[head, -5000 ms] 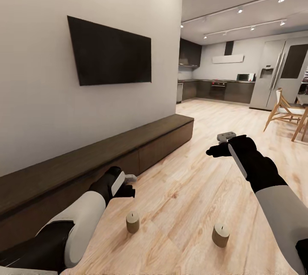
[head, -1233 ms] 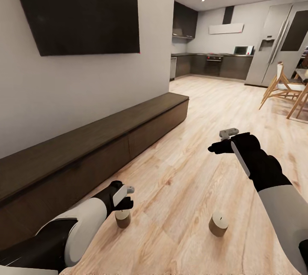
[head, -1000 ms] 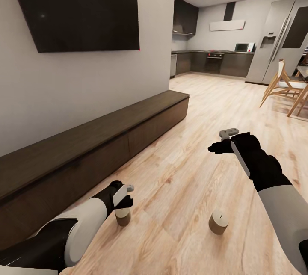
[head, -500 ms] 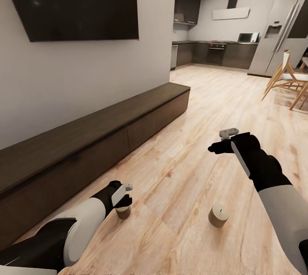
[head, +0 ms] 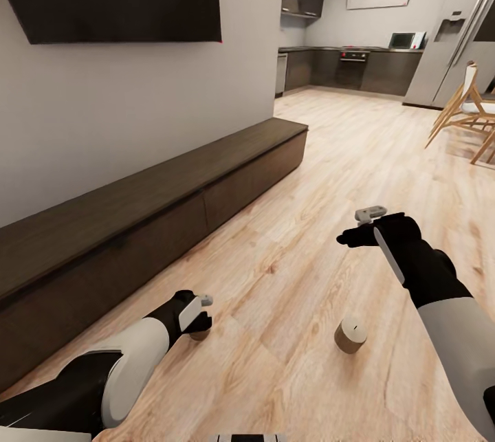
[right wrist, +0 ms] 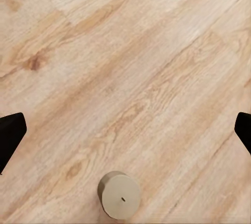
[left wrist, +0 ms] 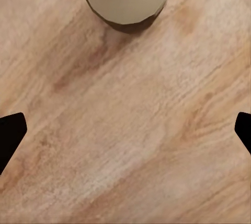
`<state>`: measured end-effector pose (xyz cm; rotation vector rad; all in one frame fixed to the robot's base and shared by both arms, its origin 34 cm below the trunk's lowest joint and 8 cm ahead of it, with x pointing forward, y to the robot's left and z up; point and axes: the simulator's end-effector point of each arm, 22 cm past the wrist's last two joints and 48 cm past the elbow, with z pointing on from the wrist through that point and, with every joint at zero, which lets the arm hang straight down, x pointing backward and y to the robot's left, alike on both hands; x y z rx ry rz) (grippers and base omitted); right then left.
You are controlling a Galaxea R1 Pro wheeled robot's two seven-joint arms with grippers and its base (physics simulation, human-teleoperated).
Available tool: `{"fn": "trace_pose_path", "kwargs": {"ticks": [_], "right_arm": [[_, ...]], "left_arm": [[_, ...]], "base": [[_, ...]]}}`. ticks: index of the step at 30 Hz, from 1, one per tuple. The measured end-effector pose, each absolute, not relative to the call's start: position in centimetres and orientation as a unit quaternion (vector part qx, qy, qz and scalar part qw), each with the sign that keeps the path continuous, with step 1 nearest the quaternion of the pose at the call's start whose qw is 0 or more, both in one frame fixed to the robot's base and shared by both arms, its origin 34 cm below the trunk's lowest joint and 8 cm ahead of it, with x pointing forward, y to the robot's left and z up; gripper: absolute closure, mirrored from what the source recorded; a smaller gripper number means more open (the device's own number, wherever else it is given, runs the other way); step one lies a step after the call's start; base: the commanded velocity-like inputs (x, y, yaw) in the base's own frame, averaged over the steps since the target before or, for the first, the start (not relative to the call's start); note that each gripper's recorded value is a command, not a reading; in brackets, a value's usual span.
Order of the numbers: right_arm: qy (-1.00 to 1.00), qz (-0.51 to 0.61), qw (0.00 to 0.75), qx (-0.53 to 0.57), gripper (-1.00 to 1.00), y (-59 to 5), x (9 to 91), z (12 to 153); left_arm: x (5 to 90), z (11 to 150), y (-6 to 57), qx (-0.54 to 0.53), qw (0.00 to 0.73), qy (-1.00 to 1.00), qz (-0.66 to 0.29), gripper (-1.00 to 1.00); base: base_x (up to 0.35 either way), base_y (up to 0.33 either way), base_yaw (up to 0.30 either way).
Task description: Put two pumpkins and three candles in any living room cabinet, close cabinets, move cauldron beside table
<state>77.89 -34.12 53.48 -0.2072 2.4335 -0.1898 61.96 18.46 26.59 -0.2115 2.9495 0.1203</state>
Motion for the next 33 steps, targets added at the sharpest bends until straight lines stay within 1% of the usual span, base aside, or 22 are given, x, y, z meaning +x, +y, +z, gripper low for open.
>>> {"fn": "trace_pose_path", "kwargs": {"ticks": [10,20,27,33], "right_arm": [[0.934,-0.075,0.34,-0.079,-1.0,-34.4,77.9,53.6],[0.934,-0.075,0.34,-0.079,-1.0,-34.4,77.9,53.7],[0.934,-0.075,0.34,-0.079,-1.0,-34.4,77.9,53.7],[0.925,-0.078,0.363,-0.084,-1.0,-34.2,78.4,55.7]], "left_arm": [[63.2,26.8,18.6,-0.082,0.122,0.988,0.041,-1.0],[63.4,26.9,18.5,-0.082,0.125,0.988,0.038,-1.0],[63.4,26.8,18.4,-0.081,0.125,0.988,0.036,-1.0],[63.4,26.8,18.4,-0.08,0.125,0.988,0.035,-1.0]], "base": [[0.006,0.0,0.0],[0.19,0.0,0.0],[0.017,0.0,0.0],[0.0,0.0,0.0]]}}
